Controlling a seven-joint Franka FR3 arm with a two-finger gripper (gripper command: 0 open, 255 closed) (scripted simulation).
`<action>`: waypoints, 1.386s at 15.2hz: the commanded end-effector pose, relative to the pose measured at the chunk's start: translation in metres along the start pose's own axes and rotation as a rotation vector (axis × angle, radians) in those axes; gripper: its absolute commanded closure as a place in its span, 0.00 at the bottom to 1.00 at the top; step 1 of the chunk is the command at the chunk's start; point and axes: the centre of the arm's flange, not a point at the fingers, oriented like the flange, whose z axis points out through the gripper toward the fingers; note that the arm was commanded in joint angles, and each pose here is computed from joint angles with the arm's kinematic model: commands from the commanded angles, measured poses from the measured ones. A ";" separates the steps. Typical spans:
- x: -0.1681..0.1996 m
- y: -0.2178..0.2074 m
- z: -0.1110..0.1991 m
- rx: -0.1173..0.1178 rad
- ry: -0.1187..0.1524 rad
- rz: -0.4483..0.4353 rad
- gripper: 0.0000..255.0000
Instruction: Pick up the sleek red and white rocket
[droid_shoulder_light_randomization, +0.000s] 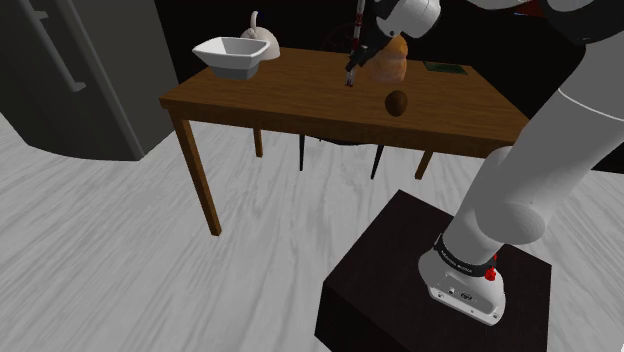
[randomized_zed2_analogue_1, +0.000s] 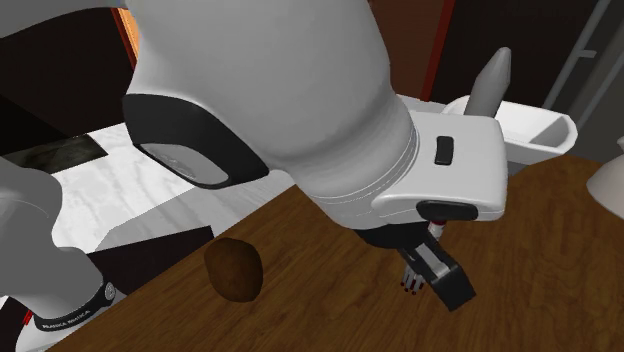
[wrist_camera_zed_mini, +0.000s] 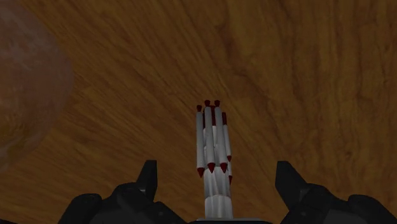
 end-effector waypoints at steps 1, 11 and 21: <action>-0.006 0.001 0.012 0.000 0.000 0.000 0.00; -0.007 0.000 0.012 0.000 0.000 0.000 1.00; 0.017 0.000 -0.023 0.000 0.000 0.000 1.00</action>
